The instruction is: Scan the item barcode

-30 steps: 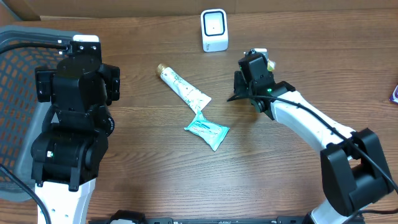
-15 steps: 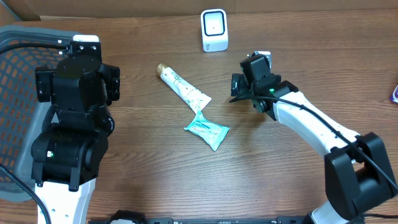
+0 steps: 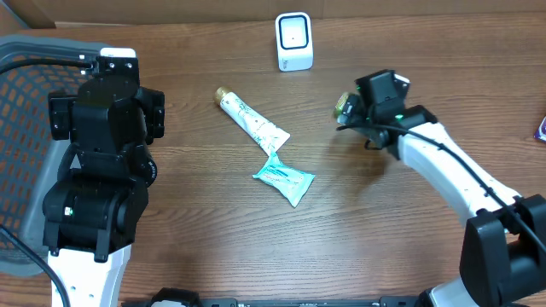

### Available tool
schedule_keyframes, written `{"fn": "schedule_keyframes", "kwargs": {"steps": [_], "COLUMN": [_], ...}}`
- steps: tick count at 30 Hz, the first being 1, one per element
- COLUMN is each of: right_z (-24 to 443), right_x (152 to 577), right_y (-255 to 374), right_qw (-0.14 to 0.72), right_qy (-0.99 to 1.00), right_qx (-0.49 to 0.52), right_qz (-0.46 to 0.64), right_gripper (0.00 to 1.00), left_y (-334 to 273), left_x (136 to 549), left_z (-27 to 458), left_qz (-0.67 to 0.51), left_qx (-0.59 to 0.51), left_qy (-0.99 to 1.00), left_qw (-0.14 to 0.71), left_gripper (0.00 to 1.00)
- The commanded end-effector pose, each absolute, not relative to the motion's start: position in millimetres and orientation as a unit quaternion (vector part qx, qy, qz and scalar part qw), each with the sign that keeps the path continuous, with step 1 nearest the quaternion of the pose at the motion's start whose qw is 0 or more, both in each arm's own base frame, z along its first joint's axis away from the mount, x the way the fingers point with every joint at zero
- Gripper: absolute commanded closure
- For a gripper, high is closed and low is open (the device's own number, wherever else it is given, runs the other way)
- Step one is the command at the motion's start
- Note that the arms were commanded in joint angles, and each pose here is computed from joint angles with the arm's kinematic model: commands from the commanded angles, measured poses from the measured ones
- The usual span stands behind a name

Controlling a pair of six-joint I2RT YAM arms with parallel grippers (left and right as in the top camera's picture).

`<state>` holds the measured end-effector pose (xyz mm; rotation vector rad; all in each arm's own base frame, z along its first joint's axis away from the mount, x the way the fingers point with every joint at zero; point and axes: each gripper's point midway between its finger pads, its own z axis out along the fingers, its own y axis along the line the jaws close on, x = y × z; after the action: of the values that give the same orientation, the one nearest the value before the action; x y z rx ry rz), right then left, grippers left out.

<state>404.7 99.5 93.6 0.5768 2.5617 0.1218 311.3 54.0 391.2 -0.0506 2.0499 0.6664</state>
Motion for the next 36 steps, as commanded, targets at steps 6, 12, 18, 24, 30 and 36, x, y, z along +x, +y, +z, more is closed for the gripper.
{"fn": "schedule_keyframes", "kwargs": {"steps": [6,12,18,24,30,36], "right_z": [93.6,119.4,109.0,101.2,65.4,35.4], "right_x": [412.1,425.7,430.4,432.0,429.2,435.6], "right_y": [58.3,76.3,49.7,55.0,67.5,76.9], "right_qw": [0.181,0.264,0.284,0.298,0.262,0.249], "right_qy": [0.91,0.931,0.945,0.928,0.931,0.933], "right_qx": [0.321,0.001,-0.051,-0.184,-0.212,-0.228], "right_qz": [0.19,0.253,0.152,0.125,0.14,0.127], "right_gripper": [0.0,0.0,0.0,0.0,0.0,0.0], "left_y": [53.5,53.5,53.5,53.5,53.5,53.4], "left_x": [312.6,312.6,312.6,312.6,312.6,312.7], "left_z": [391.0,391.0,391.0,391.0,391.0,390.9], "left_qz": [0.273,0.273,0.273,0.273,0.273,0.273], "left_qx": [-0.017,-0.017,-0.017,-0.017,-0.017,-0.017], "left_qy": [0.838,0.838,0.838,0.838,0.838,0.838], "left_qw": [0.472,0.472,0.472,0.472,0.472,0.472], "left_gripper": [0.0,0.01,0.0,0.0,0.0,0.01]}}
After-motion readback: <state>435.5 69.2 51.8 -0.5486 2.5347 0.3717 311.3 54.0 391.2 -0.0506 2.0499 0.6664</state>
